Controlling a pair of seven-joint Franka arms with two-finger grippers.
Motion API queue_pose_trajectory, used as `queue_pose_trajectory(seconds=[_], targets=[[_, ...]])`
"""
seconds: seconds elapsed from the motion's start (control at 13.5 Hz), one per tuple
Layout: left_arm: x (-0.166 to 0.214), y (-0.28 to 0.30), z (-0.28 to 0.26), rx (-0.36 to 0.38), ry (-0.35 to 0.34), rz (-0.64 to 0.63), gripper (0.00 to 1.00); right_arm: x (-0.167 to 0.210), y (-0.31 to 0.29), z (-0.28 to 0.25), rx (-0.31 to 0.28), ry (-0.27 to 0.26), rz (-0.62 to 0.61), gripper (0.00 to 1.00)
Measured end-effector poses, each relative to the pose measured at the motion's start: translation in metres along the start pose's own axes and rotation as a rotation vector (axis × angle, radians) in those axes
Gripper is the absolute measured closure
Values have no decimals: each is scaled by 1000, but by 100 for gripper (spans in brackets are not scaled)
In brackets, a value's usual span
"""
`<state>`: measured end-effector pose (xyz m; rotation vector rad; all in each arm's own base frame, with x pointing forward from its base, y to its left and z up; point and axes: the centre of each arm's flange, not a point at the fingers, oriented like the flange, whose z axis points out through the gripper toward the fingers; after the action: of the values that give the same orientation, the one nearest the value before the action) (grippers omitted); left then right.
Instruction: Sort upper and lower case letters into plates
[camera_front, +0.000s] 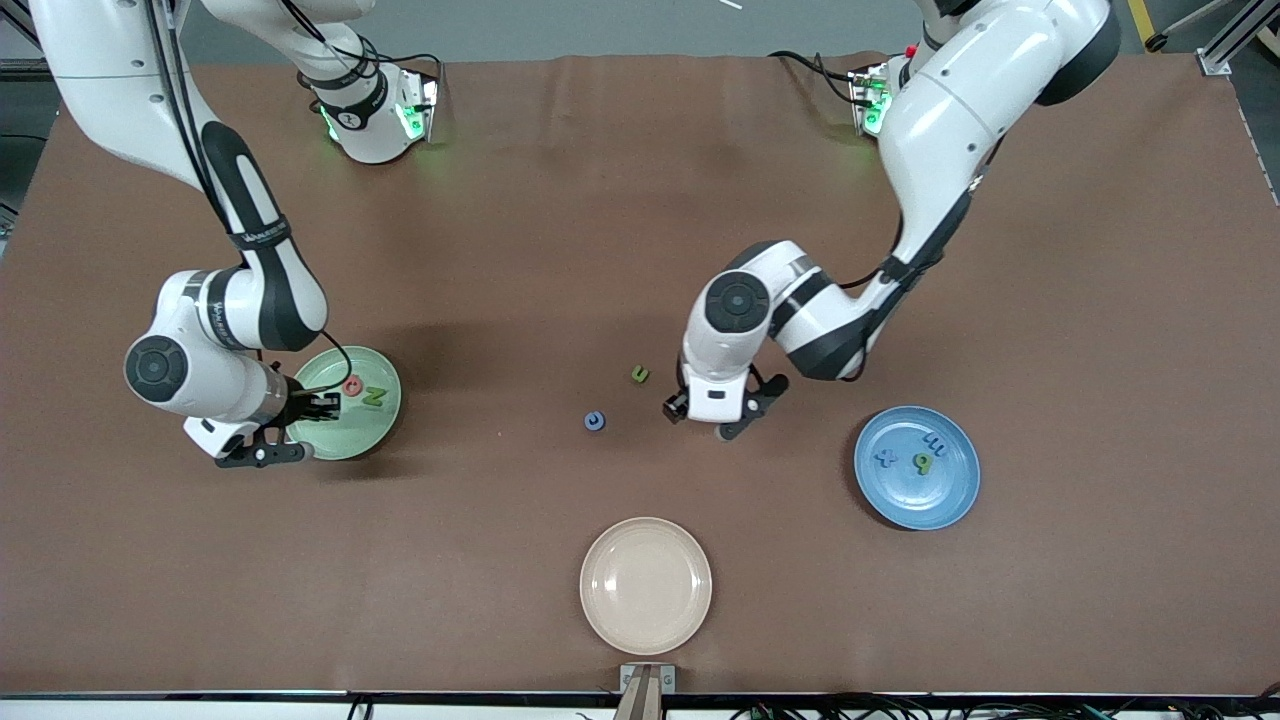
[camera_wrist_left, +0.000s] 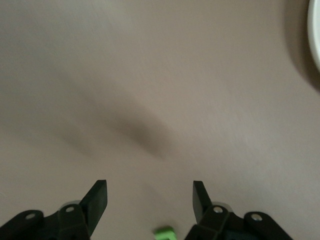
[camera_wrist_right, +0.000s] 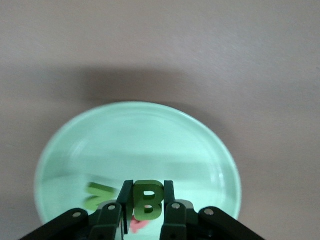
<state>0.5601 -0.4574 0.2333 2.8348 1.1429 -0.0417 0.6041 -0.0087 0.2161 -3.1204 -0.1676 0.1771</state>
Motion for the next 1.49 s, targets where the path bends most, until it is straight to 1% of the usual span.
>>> queue_pose_trajectory(seconds=[0.07, 0.15, 0.22, 0.37, 0.45, 0.52, 0.59, 0.67, 0.82, 0.89, 0.97, 1.04, 1.11, 1.19, 1.26, 1.34, 1.41, 1.49], targets=[[-14, 6, 8, 0, -10, -24, 26, -9, 10, 12, 2, -2, -9, 72], [-28, 9, 17, 5, -12, -48, 26, -17, 16, 21, 4, -10, -13, 72], [-41, 10, 28, 16, -3, -69, 28, -21, 17, 27, 6, -18, -14, 72], [-64, 8, 49, 43, 23, -101, 29, -22, 13, 28, 9, -22, -20, 72], [-74, 6, 58, 53, 33, -110, 29, -22, 10, 28, 11, -21, -24, 66], [-83, 5, 64, 60, 38, -114, 29, -20, 8, 26, 12, -21, -26, 55], [-87, 4, 67, 64, 41, -119, 30, -17, 5, 21, 15, -21, -26, 46], [-88, 5, 68, 64, 41, -124, 31, -11, -1, 12, 17, -15, -11, 34], [-88, 5, 68, 62, 41, -124, 32, 3, -33, -6, 14, 7, 65, 12], [-89, 6, 67, 59, 41, -123, 39, 10, -60, -14, 12, 22, 115, 1], [-91, 7, 66, 58, 41, -121, 44, 16, -93, -22, 11, 40, 168, 0], [-92, 7, 66, 58, 41, -120, 44, 20, -128, -30, 13, 58, 220, 0], [-92, 7, 66, 57, 41, -119, 48, 22, -160, -38, 18, 77, 268, 0], [-92, 7, 65, 56, 41, -119, 50, 23, -191, -45, 25, 92, 317, 0], [-92, 8, 65, 54, 41, -119, 59, 24, -220, -48, 32, 103, 362, 0], [-92, 8, 65, 54, 41, -118, 60, 24, -247, -48, 38, 110, 401, 0], [-91, 8, 64, 53, 41, -112, 69, 26, -272, -45, 43, 115, 437, 0], [-88, 9, 63, 51, 42, -104, 73, 29, -298, -40, 49, 119, 471, 0]])
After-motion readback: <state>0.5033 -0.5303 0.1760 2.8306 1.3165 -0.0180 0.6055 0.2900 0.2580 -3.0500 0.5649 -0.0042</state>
